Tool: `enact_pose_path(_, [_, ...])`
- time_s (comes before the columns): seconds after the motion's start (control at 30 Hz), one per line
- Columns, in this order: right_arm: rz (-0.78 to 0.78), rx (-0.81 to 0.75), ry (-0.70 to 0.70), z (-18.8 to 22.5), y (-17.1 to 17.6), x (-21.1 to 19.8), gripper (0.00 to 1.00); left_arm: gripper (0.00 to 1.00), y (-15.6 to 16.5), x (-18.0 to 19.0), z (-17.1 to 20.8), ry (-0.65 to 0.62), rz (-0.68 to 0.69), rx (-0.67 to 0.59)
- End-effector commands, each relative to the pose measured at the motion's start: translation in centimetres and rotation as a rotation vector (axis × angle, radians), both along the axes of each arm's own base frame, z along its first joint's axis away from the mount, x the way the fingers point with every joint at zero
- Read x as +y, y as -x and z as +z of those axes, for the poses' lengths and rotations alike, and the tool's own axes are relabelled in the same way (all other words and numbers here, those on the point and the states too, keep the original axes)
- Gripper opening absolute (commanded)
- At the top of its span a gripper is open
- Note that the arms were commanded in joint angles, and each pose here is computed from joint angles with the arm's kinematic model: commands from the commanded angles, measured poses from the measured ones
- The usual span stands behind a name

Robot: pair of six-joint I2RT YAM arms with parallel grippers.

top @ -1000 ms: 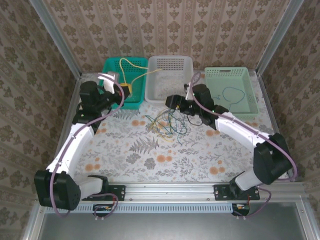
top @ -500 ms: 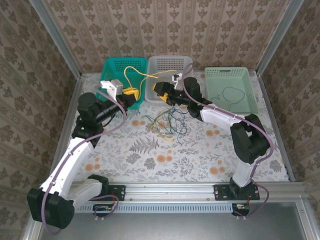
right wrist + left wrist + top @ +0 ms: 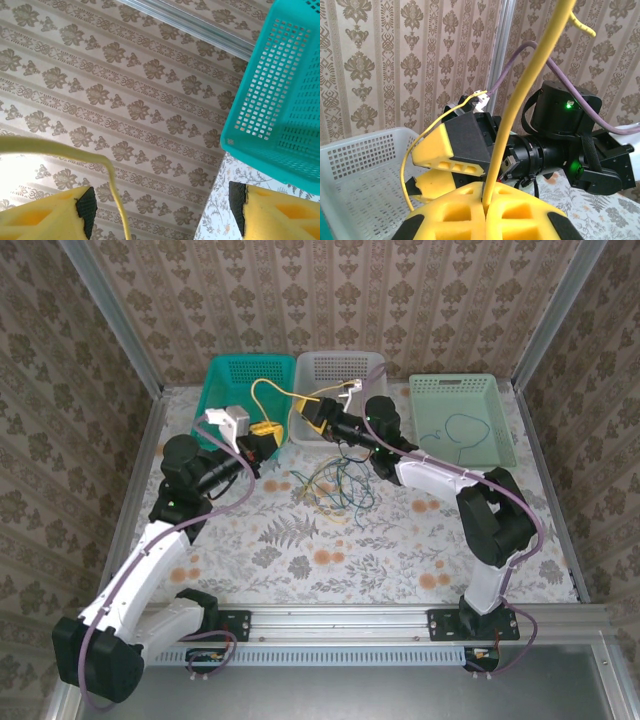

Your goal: Untangle the cables

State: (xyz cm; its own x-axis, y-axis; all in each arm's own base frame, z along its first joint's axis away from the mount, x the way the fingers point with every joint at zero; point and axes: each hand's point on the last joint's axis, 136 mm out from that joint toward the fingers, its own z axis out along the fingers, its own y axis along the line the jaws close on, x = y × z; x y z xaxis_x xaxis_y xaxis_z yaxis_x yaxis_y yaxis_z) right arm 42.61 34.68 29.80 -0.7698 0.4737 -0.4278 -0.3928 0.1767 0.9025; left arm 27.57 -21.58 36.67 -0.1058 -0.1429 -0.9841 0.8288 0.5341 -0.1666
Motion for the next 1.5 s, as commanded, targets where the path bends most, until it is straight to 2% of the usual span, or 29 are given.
enact_pose_path(0.0, [0.020,-0.090,-0.045,2.6,0.2,0.4,0.72,0.04,0.5,-0.2,1.0,0.048,-0.012,-0.017])
enact_pose_path(0.13, [0.011,-0.099,-0.059,2.9,-0.1,0.4,0.65,0.04,0.5,-0.2,0.8,0.094,-0.017,0.003])
enact_pose_path(0.33, [0.023,-0.114,-0.080,3.8,-0.4,0.8,0.42,0.04,0.2,0.0,-0.2,0.143,-0.001,0.056])
enact_pose_path(0.4, [0.026,-0.121,-0.082,4.1,-0.4,0.9,0.33,0.04,0.1,0.2,-0.5,0.165,0.007,0.073])
enact_pose_path(0.57, [0.012,-0.081,-0.067,3.4,-0.8,0.1,0.00,0.05,0.3,1.1,-1.2,0.245,0.043,0.080])
enact_pose_path(0.77, [-0.006,0.033,-0.082,2.2,-1.8,-1.5,0.00,0.07,1.4,1.2,-2.1,0.238,0.025,0.069])
enact_pose_path(0.9, [-0.025,0.129,-0.063,0.8,-2.5,-2.8,0.00,0.12,1.6,1.7,-3.1,0.206,0.060,0.076])
enact_pose_path(0.97, [-0.043,0.140,-0.046,0.6,-2.4,-3.7,0.00,0.20,1.7,2.1,-4.3,0.186,0.088,0.098])
enact_pose_path(1.03, [-0.066,0.128,0.019,0.3,-2.1,-4.5,0.00,0.43,1.5,3.0,-5.6,0.170,0.152,0.138])
enact_pose_path(1.07, [-0.077,0.114,0.079,0.0,-1.9,-4.8,0.00,0.51,1.3,3.6,-6.2,0.159,0.198,0.160])
enact_pose_path(1.13, [-0.128,0.095,0.271,-1.2,-1.2,-5.9,0.00,0.72,1.5,4.8,-7.3,0.112,0.268,0.184])
enact_pose_path(1.17, [-0.149,0.080,0.344,-1.6,-0.9,-6.5,0.00,0.79,1.6,5.3,-7.4,0.097,0.296,0.186])
enact_pose_path(1.3, [-0.204,0.028,0.545,-2.2,0.4,-8.8,0.00,0.93,2.5,7.4,-7.1,0.048,0.394,0.147])
enact_pose_path(1.47, [-0.185,-0.053,0.887,-3.5,2.4,-10.7,0.00,0.94,2.9,7.4,-5.6,-0.093,0.392,0.105])
